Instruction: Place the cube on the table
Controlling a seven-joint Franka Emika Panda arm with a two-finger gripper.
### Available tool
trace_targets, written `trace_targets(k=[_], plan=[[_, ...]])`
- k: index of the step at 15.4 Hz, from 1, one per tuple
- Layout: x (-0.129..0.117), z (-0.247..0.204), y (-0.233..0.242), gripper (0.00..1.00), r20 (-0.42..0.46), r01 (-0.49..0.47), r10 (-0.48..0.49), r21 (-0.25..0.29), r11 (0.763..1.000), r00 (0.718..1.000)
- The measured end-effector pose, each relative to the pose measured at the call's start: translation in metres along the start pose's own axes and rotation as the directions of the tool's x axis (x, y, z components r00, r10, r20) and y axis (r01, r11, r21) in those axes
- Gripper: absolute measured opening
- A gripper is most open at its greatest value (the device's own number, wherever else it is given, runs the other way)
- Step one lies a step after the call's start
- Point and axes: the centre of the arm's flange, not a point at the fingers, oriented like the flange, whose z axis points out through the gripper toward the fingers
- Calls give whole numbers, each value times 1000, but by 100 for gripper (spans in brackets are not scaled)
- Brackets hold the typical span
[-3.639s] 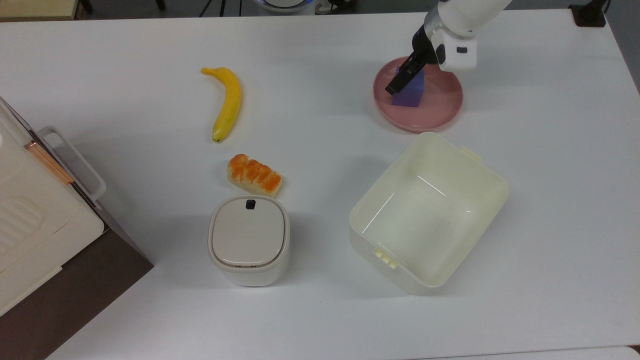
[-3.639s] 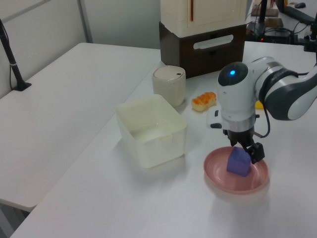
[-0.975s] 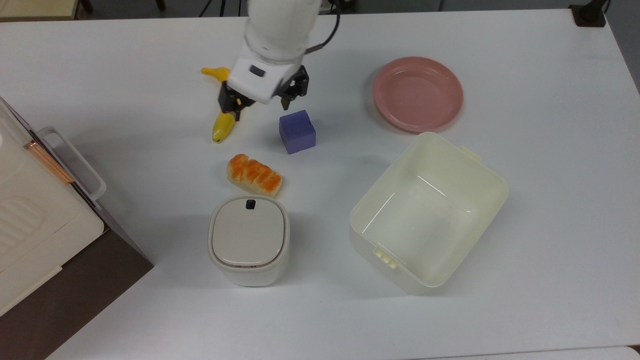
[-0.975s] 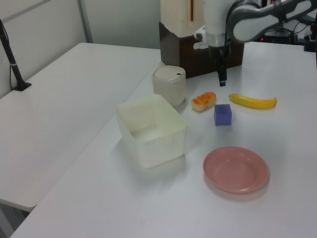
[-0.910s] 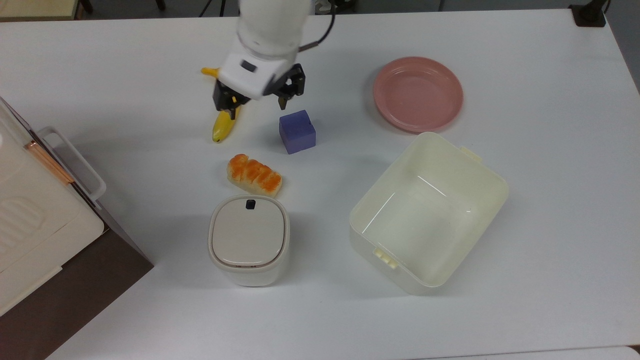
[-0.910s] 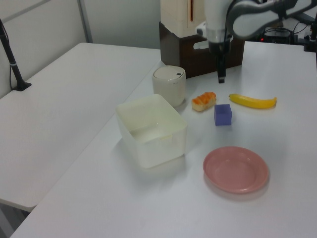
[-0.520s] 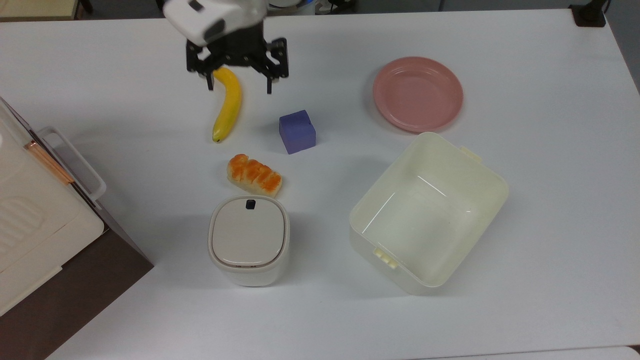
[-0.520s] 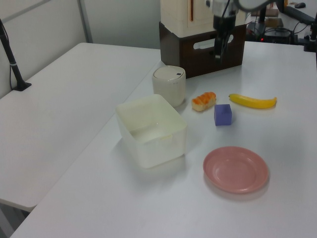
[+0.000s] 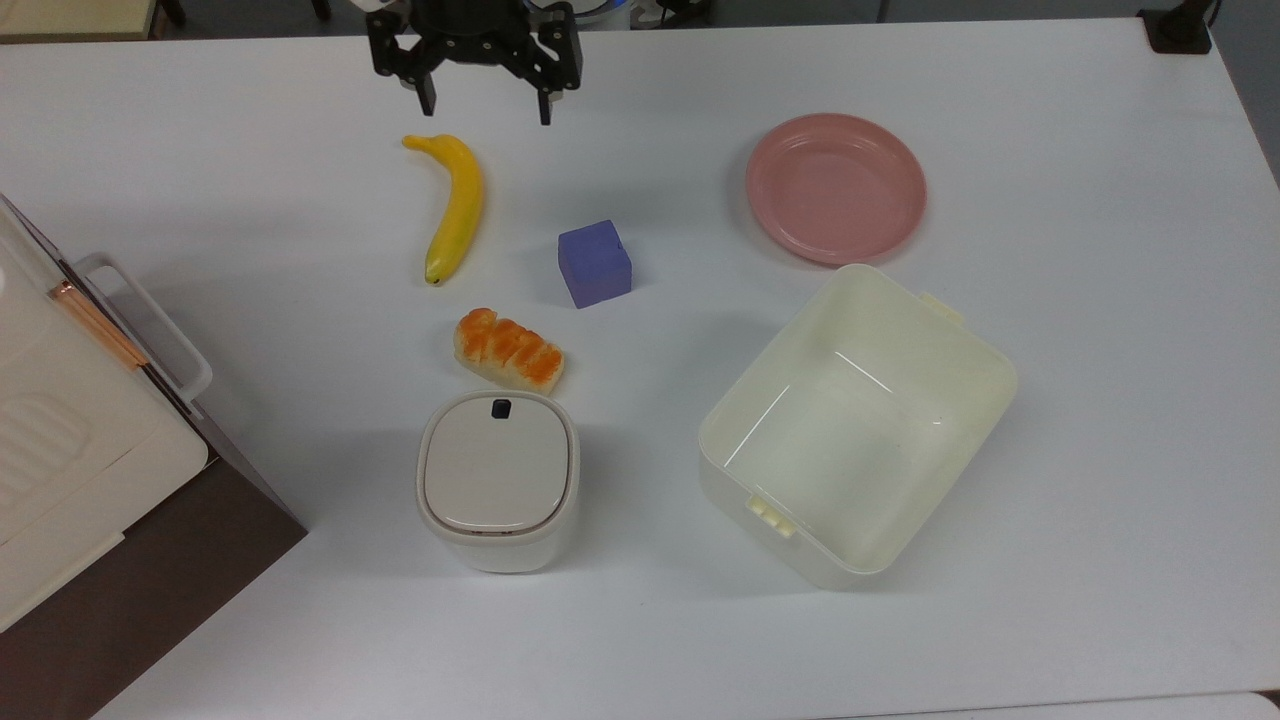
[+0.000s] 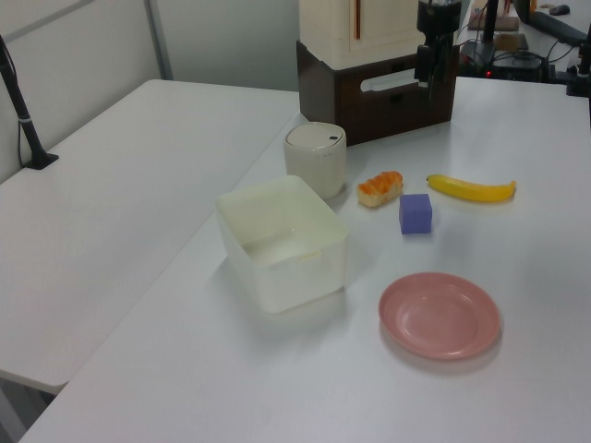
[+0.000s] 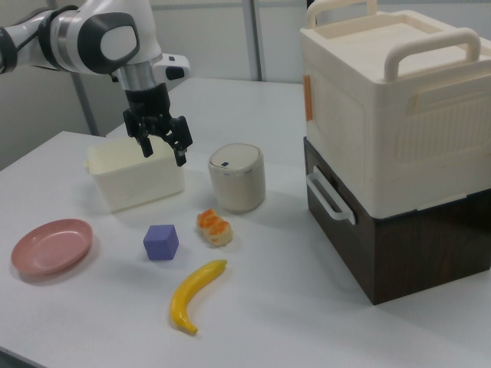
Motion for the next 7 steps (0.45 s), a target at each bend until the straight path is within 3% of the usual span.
trace_targets(k=[7], plan=[[-2, -4, -5, 100, -8, 13, -13, -12, 1000, 1000]])
